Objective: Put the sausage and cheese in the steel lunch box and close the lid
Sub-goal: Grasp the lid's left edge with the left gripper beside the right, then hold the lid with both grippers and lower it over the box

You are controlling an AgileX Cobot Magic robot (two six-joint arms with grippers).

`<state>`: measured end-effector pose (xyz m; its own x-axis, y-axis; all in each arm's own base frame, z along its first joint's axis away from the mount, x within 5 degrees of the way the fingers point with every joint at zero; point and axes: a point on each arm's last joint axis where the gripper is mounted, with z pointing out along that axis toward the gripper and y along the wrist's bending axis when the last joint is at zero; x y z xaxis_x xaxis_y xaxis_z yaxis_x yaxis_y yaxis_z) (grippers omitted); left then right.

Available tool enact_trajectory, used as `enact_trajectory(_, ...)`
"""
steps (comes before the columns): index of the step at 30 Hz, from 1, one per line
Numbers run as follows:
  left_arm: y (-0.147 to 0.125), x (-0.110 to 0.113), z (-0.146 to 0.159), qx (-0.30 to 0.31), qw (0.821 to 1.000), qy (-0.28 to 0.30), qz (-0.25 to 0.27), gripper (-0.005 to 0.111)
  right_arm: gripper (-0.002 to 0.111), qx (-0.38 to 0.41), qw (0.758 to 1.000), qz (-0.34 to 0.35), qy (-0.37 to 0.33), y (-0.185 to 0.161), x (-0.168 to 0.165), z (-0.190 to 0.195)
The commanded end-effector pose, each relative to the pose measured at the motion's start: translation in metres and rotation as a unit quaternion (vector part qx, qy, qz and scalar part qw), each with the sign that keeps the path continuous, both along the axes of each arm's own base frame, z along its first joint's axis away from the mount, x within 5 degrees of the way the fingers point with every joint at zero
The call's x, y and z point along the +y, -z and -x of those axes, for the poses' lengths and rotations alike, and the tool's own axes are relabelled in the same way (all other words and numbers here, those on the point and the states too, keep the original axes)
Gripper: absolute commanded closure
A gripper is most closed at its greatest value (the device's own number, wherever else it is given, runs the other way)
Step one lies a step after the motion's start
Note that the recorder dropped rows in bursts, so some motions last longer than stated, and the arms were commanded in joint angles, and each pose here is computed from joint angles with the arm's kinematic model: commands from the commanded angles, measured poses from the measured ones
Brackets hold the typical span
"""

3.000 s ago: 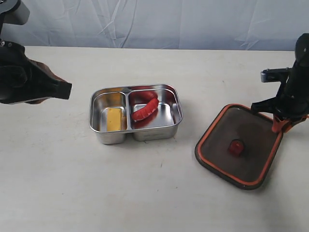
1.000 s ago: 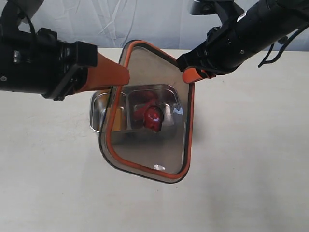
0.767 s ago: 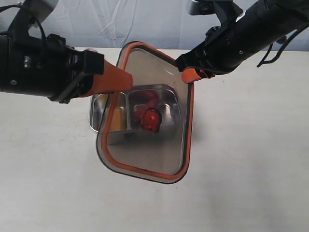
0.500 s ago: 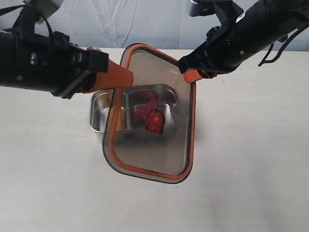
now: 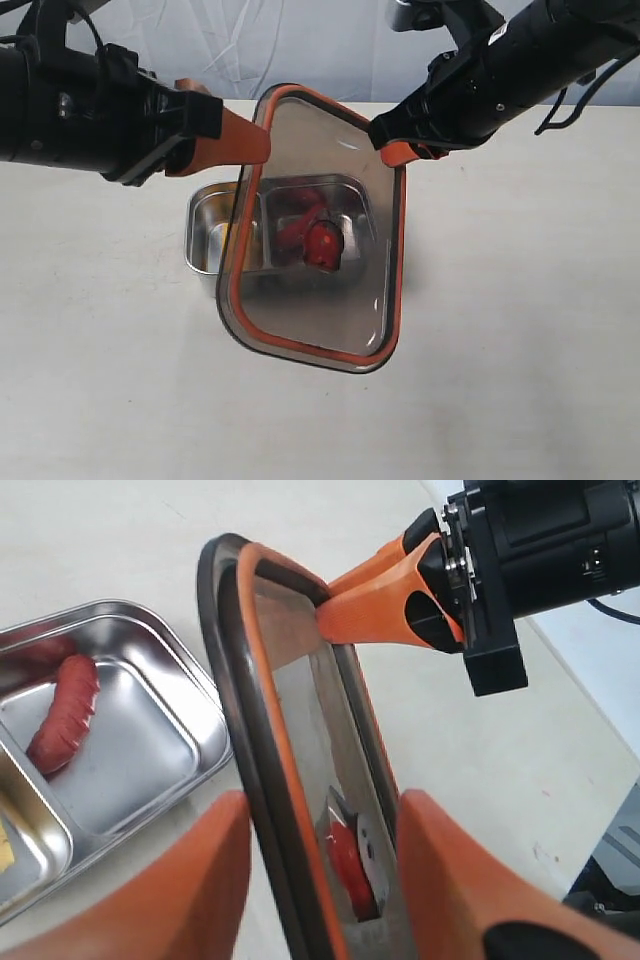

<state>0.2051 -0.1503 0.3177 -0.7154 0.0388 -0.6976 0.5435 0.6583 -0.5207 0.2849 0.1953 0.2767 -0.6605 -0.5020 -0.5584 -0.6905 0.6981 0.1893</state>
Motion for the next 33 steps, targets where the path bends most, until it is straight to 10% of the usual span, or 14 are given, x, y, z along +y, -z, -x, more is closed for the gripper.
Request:
enact_trajectory(1, -0.005, 0.002, -0.001, -0.017, 1.000, -0.011, 0.001, 0.061, 0.109, -0.016, 1.000, -0.015, 0.002, -0.013, -0.002, 0.004)
enact_trajectory(12, -0.005, -0.001, 0.003, 0.005, 1.000, 0.005, 0.017, 0.064, 0.109, -0.013, 0.996, -0.085, -0.012, -0.027, 0.006, 0.011)
enact_trajectory(17, -0.005, 0.000, 0.002, 0.002, 1.000, 0.002, 0.015, 0.105, 0.109, -0.010, 0.996, -0.085, -0.013, -0.027, 0.006, 0.012)
enact_trajectory(28, -0.006, 0.003, -0.003, -0.021, 1.000, -0.021, 0.006, 0.106, 0.109, -0.017, 0.997, -0.077, -0.014, -0.026, 0.005, 0.011)
enact_trajectory(33, -0.006, 0.003, -0.003, -0.022, 1.000, -0.021, 0.005, 0.106, 0.081, -0.018, 0.997, -0.077, -0.010, -0.026, 0.003, 0.009)
